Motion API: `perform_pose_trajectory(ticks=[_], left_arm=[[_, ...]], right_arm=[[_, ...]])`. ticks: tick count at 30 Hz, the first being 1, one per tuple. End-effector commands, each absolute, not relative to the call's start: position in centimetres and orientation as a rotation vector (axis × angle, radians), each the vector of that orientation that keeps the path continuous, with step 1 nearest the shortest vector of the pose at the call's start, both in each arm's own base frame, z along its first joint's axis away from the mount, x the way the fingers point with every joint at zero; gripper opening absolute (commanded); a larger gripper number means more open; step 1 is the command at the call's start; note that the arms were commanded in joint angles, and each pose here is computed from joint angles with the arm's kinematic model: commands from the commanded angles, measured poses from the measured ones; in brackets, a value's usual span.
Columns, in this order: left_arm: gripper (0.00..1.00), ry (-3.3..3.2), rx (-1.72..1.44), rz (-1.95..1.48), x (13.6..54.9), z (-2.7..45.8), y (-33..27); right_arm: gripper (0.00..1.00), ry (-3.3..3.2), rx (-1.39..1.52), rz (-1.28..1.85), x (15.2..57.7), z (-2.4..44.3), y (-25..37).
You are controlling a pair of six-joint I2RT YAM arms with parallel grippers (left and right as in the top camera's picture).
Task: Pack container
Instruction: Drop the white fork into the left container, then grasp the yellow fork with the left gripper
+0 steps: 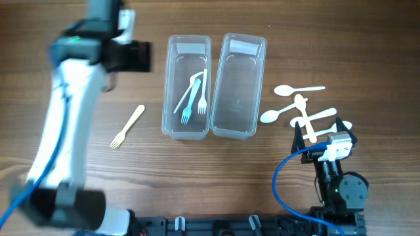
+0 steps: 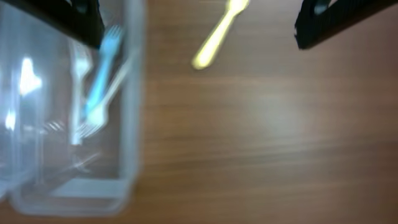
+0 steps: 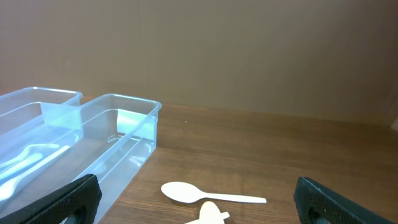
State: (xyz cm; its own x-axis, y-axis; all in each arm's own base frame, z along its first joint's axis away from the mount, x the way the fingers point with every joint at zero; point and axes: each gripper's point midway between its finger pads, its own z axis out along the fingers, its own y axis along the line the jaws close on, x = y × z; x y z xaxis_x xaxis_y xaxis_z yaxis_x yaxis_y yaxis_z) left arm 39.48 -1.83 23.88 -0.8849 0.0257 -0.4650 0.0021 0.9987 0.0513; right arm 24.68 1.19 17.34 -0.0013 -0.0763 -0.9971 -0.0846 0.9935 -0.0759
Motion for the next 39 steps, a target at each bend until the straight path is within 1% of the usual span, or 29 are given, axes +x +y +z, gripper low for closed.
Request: perform_pose_trajectory(ticks=[1, 2, 6, 14, 19, 23, 27, 31, 35, 36, 37, 39], left_arm=[[1.0, 2.757, 0.078, 0.227, 34.8, 25.0, 2.6], [0.99, 2.869, 0.1, 0.196, 32.5, 23.7, 2.9], [0.99, 2.998, 0.298, 0.006, 30.0, 20.2, 0.9], [0.99, 3.021, 0.47, -0.016, 29.8, 10.2, 0.7], [0.99, 2.978, 0.511, -0.002, 29.2, 4.4, 0.7], [1.0, 2.956, 0.545, 0.005, 28.3, 1.5, 0.6], [1.0, 2.937, 0.543, 0.012, 28.1, 0.1, 0.6], [0.98, 2.956, 0.506, 0.01, 28.4, -1.6, 1.4], [0.99, 3.027, 0.46, -0.01, 27.9, -4.3, 2.3], [0.96, 3.034, 0.458, -0.013, 27.8, -4.6, 2.4], [0.83, 3.042, 0.46, -0.015, 27.7, -4.9, 2.4], [0.47, 3.041, 0.46, -0.011, 27.7, -4.8, 2.4]], right_arm=[[1.0, 1.565, -0.117, -0.007, 24.7, 17.5, 1.0], [1.0, 1.565, -0.116, -0.007, 24.7, 17.5, 1.0], [1.0, 1.565, -0.116, -0.007, 24.7, 17.5, 1.0], [1.0, 1.565, -0.117, -0.007, 24.7, 17.5, 1.0], [1.0, 1.565, -0.117, -0.007, 24.7, 17.5, 1.0], [1.0, 1.565, -0.117, -0.007, 24.7, 17.5, 1.0], [1.0, 1.565, -0.116, -0.007, 24.7, 17.5, 1.0], [1.0, 1.565, -0.116, -0.007, 24.7, 17.5, 1.0], [1.0, 1.565, -0.117, -0.007, 24.7, 17.5, 1.0], [1.0, 1.565, -0.117, -0.007, 24.7, 17.5, 1.0], [1.0, 1.565, -0.116, -0.007, 24.7, 17.5, 1.0], [1.0, 1.565, -0.117, -0.007, 24.7, 17.5, 1.0]])
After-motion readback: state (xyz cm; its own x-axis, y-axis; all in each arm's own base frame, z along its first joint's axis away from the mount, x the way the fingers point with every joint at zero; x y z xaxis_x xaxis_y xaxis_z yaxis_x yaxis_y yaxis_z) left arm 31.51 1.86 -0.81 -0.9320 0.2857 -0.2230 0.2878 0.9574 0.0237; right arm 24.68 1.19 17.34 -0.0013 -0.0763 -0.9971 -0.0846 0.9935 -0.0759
